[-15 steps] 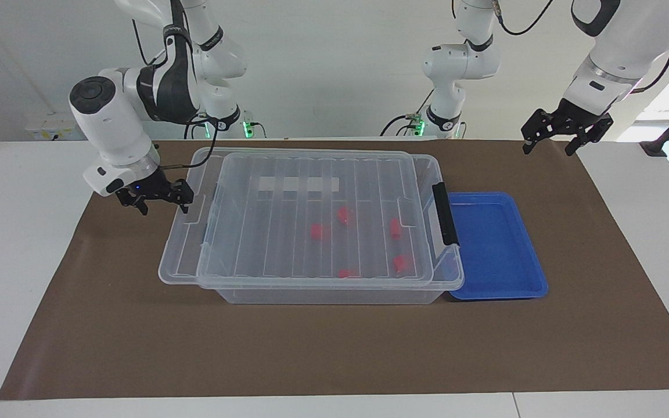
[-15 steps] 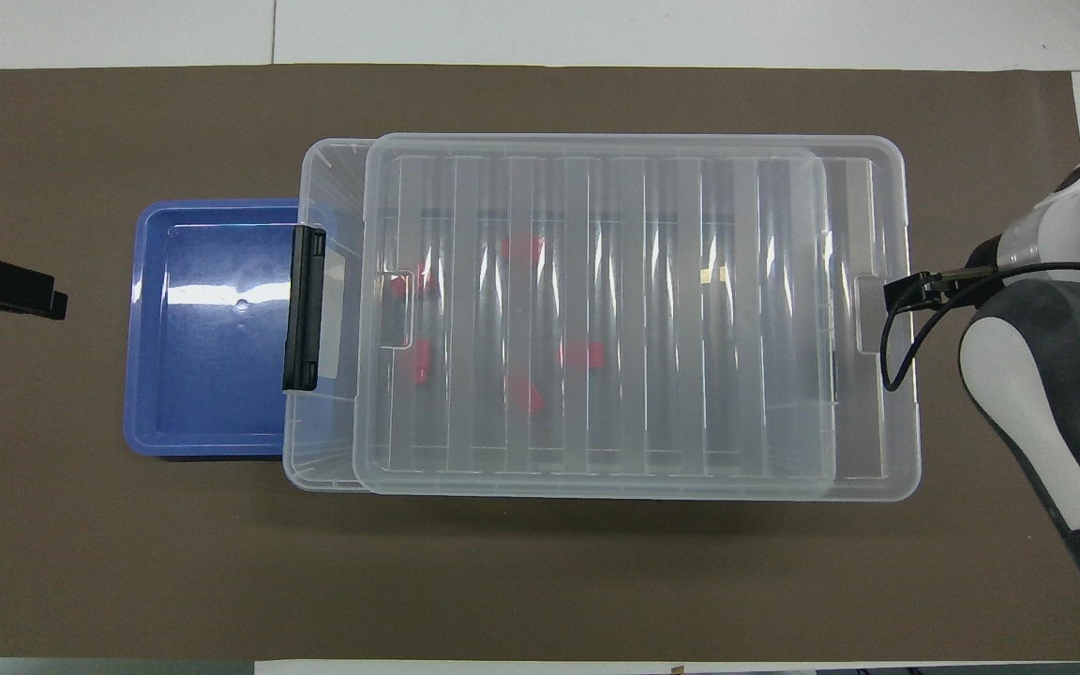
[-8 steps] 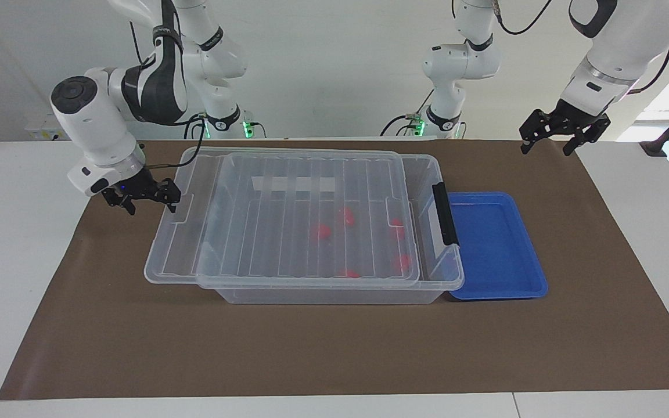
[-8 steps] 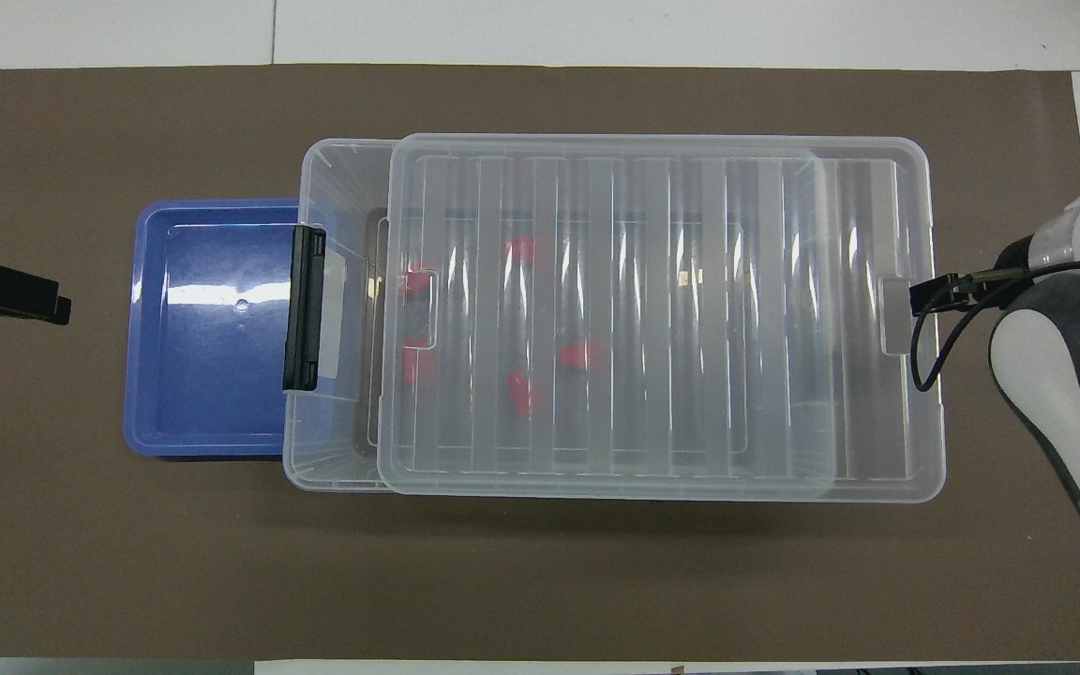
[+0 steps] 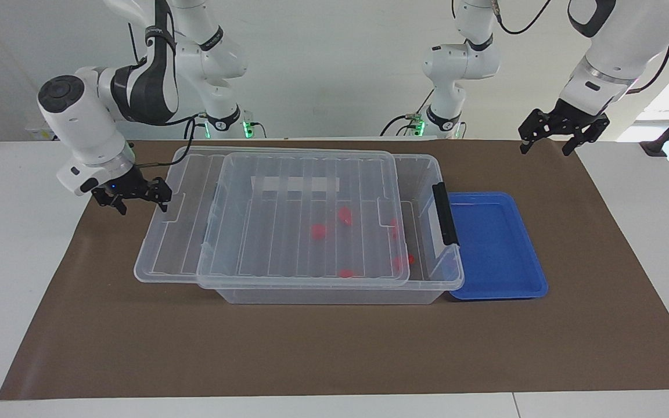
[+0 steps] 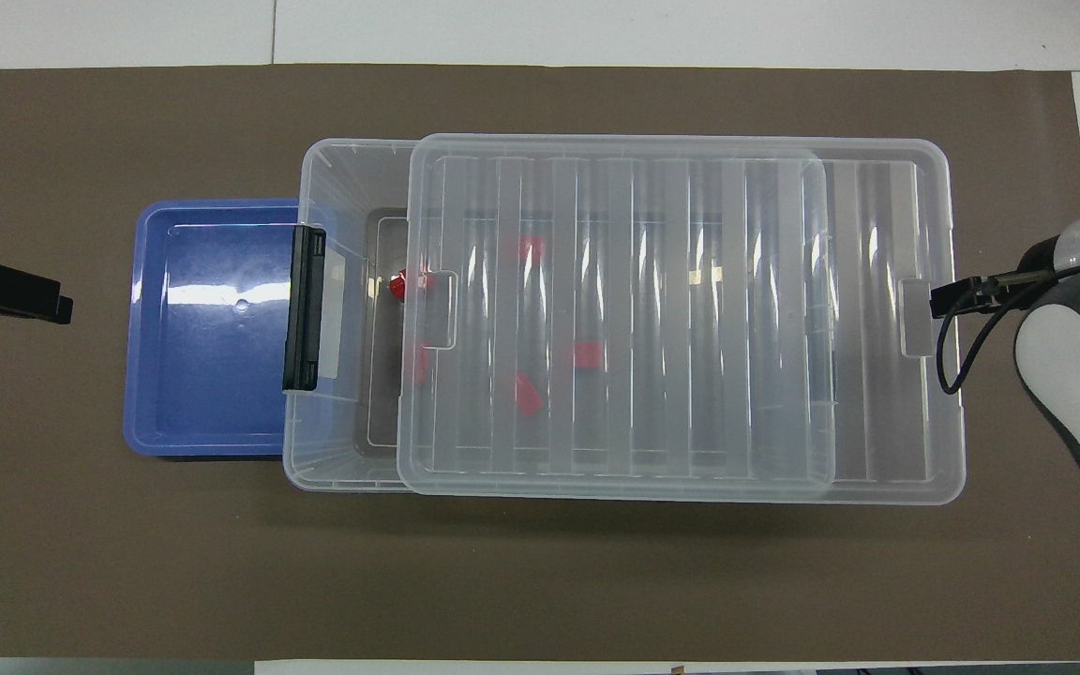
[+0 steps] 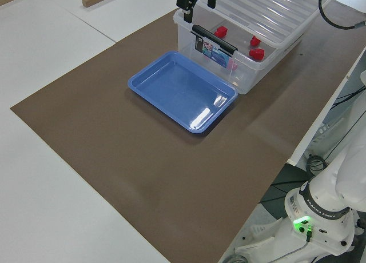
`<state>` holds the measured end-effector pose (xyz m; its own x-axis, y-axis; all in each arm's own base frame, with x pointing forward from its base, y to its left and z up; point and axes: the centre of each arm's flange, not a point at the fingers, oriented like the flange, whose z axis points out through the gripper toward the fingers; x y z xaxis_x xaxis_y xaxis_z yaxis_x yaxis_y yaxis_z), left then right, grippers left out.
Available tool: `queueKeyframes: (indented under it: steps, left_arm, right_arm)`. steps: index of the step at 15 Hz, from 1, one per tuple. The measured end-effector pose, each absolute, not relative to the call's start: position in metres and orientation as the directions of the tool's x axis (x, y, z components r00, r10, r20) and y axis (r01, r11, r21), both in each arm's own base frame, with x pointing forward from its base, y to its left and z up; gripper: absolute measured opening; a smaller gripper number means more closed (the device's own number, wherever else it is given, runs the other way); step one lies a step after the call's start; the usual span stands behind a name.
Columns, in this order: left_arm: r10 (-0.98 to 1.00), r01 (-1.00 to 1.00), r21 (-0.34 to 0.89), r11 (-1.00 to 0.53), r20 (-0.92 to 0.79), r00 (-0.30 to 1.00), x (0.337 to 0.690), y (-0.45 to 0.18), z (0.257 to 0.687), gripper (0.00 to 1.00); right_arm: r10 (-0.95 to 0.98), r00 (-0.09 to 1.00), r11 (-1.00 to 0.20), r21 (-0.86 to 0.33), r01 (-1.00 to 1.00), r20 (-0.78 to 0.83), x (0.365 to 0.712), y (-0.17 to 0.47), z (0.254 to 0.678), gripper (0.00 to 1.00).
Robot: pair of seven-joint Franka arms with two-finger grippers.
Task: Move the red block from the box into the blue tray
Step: 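Slide the clear lid away from the blue tray with the right gripper, then reach the left gripper over the box toward the red blocks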
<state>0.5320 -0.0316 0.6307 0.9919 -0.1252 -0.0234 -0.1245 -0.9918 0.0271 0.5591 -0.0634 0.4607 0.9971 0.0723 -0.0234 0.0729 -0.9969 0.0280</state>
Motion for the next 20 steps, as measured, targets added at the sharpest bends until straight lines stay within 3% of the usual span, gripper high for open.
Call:
queueKeyframes:
  steps: [14,20]
  left_arm:
    - [-0.144,-0.144,0.025,-0.989,0.000,0.990,0.534,-0.045,0.633,1.00]
    - [-0.157,-0.158,0.025,-0.987,0.036,0.987,0.529,-0.116,0.630,1.00]
  right_arm:
    - [0.116,0.993,-0.993,0.027,0.116,-0.026,0.554,-0.100,0.461,1.00]
    - [0.116,0.993,-0.993,0.027,0.117,-0.027,0.551,-0.114,0.461,1.00]
